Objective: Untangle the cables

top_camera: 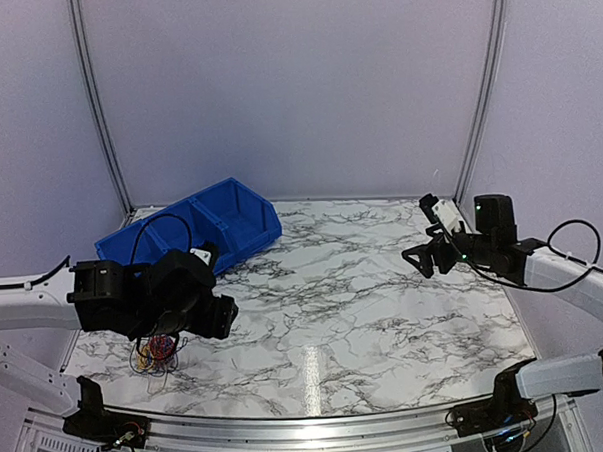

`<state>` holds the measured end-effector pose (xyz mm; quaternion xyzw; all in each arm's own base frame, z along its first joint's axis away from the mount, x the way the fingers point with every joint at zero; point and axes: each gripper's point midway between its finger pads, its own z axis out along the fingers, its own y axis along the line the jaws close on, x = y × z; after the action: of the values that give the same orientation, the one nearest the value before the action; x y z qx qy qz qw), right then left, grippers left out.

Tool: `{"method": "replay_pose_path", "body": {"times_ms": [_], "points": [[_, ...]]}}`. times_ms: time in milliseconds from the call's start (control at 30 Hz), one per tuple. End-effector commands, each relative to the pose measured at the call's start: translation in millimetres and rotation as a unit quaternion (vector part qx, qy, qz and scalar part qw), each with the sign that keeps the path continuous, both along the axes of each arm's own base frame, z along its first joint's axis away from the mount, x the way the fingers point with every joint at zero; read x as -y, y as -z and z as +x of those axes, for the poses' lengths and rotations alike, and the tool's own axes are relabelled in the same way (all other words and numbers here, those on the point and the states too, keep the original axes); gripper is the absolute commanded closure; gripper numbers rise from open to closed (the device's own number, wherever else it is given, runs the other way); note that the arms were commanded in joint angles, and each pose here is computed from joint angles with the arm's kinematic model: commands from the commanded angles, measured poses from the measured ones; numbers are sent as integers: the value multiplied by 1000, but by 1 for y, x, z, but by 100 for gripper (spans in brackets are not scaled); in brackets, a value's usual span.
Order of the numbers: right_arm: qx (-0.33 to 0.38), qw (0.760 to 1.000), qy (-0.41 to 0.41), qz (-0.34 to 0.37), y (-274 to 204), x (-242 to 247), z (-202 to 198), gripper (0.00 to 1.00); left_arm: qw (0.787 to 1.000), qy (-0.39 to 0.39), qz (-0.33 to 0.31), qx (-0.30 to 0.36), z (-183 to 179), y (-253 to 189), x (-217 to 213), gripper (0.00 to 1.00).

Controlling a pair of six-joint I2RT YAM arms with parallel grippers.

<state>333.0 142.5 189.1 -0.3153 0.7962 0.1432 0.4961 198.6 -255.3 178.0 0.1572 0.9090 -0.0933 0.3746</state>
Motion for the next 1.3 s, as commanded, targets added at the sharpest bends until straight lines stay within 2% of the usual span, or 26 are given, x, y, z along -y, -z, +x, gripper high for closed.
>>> {"method": "replay_pose_path", "body": {"times_ms": [0,100,167,333,500,700,867,1100,1267], "points": [[18,998,-54,-5,-10,-28,-3,1,991,-120,20,-50,-29,36,-53,13],[17,997,-73,-8,-8,-37,-8,1,982,-181,15,-61,-39,55,-83,6],[20,996,-80,-15,-7,-40,-9,1,974,-221,15,-43,-39,60,-106,2],[25,996,-80,-26,-6,-40,-8,1,956,-290,33,-4,-31,65,-143,1],[28,995,-88,-28,-6,-41,-11,1,939,-335,72,-8,-20,84,-164,1],[30,995,-89,-37,-2,-40,-11,1,948,-313,22,-54,-12,109,-150,2],[34,995,-83,-46,0,-37,-9,1,958,-277,32,-61,-9,113,-138,4],[33,995,-85,-48,2,-37,-9,1,977,-173,-10,-122,-10,143,-79,11],[35,995,-83,-50,2,-36,-10,1,985,-101,-64,-121,-4,138,-28,16]]}}
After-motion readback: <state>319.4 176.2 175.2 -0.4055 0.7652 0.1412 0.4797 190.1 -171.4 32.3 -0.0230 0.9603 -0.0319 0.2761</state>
